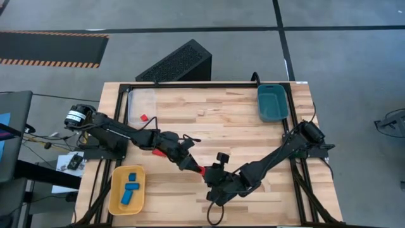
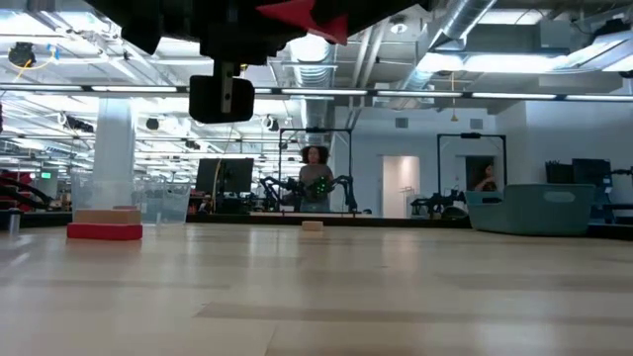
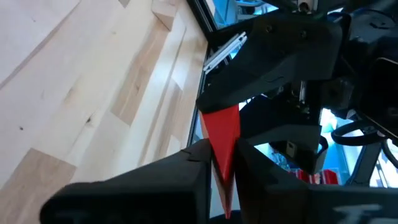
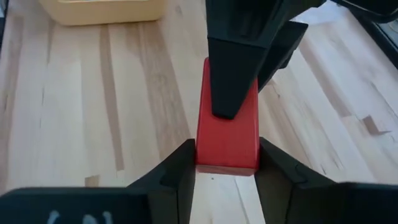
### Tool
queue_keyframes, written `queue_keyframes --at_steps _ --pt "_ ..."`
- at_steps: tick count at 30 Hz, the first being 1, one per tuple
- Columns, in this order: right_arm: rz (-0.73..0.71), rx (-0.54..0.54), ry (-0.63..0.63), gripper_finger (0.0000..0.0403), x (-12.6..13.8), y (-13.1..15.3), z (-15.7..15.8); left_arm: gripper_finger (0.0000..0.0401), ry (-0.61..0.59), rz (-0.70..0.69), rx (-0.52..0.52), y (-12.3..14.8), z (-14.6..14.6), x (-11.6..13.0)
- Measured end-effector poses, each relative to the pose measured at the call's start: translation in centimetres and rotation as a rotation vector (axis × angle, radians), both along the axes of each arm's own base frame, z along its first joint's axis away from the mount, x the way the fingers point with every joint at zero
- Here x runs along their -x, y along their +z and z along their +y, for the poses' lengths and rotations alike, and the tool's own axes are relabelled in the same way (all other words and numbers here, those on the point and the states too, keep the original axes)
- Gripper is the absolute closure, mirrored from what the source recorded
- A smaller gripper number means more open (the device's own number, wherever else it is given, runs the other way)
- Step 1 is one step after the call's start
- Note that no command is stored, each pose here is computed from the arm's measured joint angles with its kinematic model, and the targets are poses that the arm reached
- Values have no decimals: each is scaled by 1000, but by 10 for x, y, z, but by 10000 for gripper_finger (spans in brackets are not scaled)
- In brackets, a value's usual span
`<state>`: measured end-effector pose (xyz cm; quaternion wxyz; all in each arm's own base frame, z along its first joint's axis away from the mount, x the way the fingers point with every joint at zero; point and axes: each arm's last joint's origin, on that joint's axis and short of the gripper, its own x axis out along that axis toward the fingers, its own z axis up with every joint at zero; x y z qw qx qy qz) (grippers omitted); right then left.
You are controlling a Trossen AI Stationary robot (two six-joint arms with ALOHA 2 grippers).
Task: Sort & place blocks by color
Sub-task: Put the bottom red block into the transparent bin
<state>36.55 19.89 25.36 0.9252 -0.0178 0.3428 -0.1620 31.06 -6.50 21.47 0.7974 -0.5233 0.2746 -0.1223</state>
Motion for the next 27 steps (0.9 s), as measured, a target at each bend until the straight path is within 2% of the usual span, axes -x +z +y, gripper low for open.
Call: queue_keyframes --at_steps 5,10,15,20,27 --pt "-19 -52 -71 211 -3 -1 -6 374 2 -13 -29 -1 15 -2" --pt "-18 -114 -238 150 1 -5 -18 388 31 -8 -80 -1 43 -2" --pt "17 -212 -421 127 9 -12 -28 389 80 51 -191 7 77 15" --pt "11 -243 -493 127 9 -13 -34 389 223 191 -396 22 115 57" --pt "9 -289 -521 127 1 -12 -46 388 590 541 -737 43 151 138"
